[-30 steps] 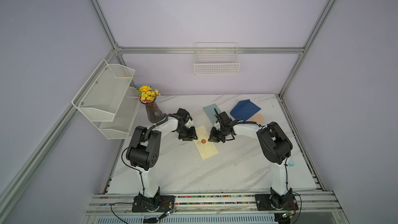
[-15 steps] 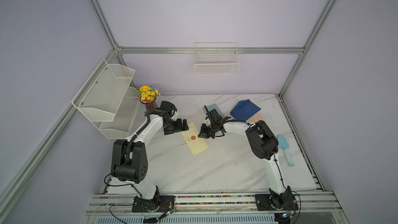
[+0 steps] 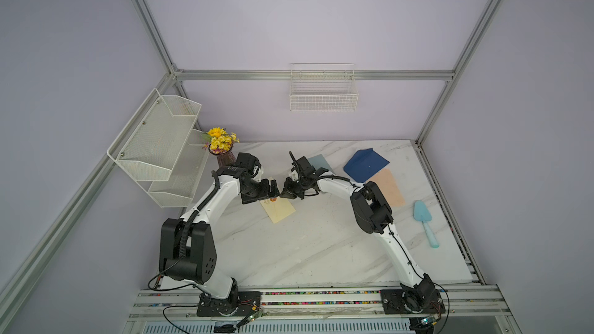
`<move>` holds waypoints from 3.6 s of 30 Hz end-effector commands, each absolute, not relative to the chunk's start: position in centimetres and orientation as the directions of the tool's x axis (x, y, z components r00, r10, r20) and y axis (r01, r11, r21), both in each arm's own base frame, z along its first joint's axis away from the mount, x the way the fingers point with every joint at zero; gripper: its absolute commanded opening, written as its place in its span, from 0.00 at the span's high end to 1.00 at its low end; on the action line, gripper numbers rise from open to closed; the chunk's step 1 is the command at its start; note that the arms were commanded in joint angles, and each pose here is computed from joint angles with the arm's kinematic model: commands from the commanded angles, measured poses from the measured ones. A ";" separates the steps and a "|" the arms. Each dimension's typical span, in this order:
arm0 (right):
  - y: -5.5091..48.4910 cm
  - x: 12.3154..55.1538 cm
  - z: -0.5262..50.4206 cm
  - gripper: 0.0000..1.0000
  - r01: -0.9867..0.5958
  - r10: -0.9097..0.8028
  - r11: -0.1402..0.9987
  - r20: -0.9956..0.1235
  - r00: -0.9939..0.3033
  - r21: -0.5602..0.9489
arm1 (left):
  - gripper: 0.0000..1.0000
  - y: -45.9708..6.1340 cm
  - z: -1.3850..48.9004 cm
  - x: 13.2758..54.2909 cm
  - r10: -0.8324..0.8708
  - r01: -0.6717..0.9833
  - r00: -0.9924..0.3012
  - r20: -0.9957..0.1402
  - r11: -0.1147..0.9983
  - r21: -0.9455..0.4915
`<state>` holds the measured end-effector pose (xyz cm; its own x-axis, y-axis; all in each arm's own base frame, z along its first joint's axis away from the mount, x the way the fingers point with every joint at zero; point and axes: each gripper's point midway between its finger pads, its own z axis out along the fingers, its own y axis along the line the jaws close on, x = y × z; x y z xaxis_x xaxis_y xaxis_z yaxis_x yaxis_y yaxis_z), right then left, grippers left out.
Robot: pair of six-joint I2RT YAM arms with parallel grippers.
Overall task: Fold the letter paper in half and place it into the envelope
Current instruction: Move the envelope to the center of the board, then move the letter paper to the center of the board.
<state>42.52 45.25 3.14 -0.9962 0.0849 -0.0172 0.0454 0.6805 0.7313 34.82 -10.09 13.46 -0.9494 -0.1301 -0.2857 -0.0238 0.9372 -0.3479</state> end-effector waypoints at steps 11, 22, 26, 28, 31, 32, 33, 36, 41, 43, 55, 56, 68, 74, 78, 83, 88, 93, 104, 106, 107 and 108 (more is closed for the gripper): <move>40.2 41.7 11.9 0.03 0.056 0.157 0.684 -0.072 -0.985 0.727 | 0.00 -11.3 15.6 35.6 -0.156 -0.022 -0.937 -0.313 0.920 -0.390; 25.1 42.3 14.7 0.03 0.192 0.366 0.718 -0.129 -0.922 0.669 | 0.00 -19.2 15.9 38.3 -0.048 0.102 -0.940 -0.339 0.906 -0.411; 18.7 42.3 14.7 0.03 0.270 0.438 0.775 -0.178 -0.881 0.572 | 0.00 -23.1 15.5 38.9 0.008 0.156 -0.942 -0.335 0.895 -0.419; 15.7 42.4 14.6 0.03 0.312 0.473 0.796 -0.210 -0.856 0.519 | 0.00 -25.0 15.4 39.2 0.032 0.180 -0.942 -0.334 0.887 -0.425; 11.2 42.4 14.1 0.03 0.396 0.526 0.810 -0.239 -0.816 0.433 | 0.00 -27.6 14.5 39.3 0.066 0.207 -0.947 -0.314 0.874 -0.440; 9.6 42.4 13.9 0.03 0.425 0.544 0.810 -0.246 -0.802 0.404 | 0.00 -28.5 14.3 39.3 0.079 0.218 -0.947 -0.311 0.869 -0.444; 8.2 42.4 13.5 0.03 0.457 0.562 0.807 -0.249 -0.789 0.373 | 0.00 -29.4 14.1 39.3 0.095 0.233 -0.946 -0.311 0.864 -0.446; 4.5 42.5 12.1 0.03 0.525 0.593 0.801 -0.255 -0.764 0.287 | 0.00 -31.3 13.5 39.5 0.121 0.256 -0.945 -0.303 0.852 -0.457; -0.2 42.5 8.7 0.03 0.606 0.623 0.782 -0.222 -0.750 0.148 | 0.00 -34.0 12.3 39.3 0.157 0.278 -0.948 -0.276 0.831 -0.482; -1.4 42.5 7.5 0.03 0.625 0.637 0.770 -0.203 -0.744 0.127 | 0.00 -34.7 12.1 39.1 0.173 0.289 -0.947 -0.272 0.827 -0.482; -3.1 44.0 2.2 0.03 0.646 0.659 0.752 -0.107 -0.745 0.132 | 0.00 -35.3 10.5 37.4 0.234 0.321 -0.943 -0.235 0.824 -0.467; -3.0 43.9 2.0 0.03 0.647 0.660 0.750 -0.099 -0.745 0.136 | 0.00 -35.2 10.4 37.4 0.236 0.320 -0.944 -0.232 0.825 -0.465; -0.4 40.6 1.8 0.03 0.648 0.673 0.722 -0.030 -0.739 0.244 | 0.00 -34.3 11.0 37.2 0.255 0.347 -0.932 -0.256 0.832 -0.434; 1.7 38.2 2.4 0.03 0.628 0.653 0.727 0.000 -0.757 0.278 | 0.00 -33.5 13.0 37.8 0.256 0.368 -0.918 -0.305 0.836 -0.408; 3.8 36.7 2.6 0.03 0.597 0.618 0.752 0.016 -0.786 0.279 | 0.00 -32.8 14.2 38.1 0.250 0.375 -0.910 -0.332 0.840 -0.393; 7.7 34.9 2.0 0.03 0.530 0.539 0.812 0.033 -0.842 0.246 | 0.00 -31.7 14.7 38.1 0.236 0.363 -0.911 -0.337 0.847 -0.388; 11.3 33.2 0.6 0.03 0.470 0.467 0.865 0.060 -0.882 0.175 | 0.00 -30.6 15.0 38.1 0.224 0.352 -0.913 -0.341 0.854 -0.382; 15.6 32.1 -0.4 0.03 0.415 0.406 0.890 0.089 -0.910 0.188 | 0.00 -29.1 15.1 38.2 0.203 0.331 -0.918 -0.341 0.865 -0.378; 27.7 31.2 -1.3 0.03 0.223 0.185 0.914 0.143 -0.972 0.339 | 0.00 -24.8 15.5 38.5 0.137 0.268 -0.927 -0.348 0.894 -0.360; 30.3 31.2 -0.8 0.03 0.183 0.134 0.896 0.145 -0.980 0.405 | 0.00 -23.8 15.6 38.5 0.123 0.253 -0.929 -0.350 0.900 -0.355; 30.9 31.3 -0.4 0.03 0.170 0.120 0.889 0.141 -0.983 0.425 | 0.00 -23.1 15.7 38.5 0.114 0.244 -0.929 -0.353 0.905 -0.349; 31.2 31.4 0.1 0.03 0.161 0.115 0.885 0.129 -0.985 0.437 | 0.00 -22.5 15.7 38.6 0.103 0.233 -0.929 -0.355 0.909 -0.346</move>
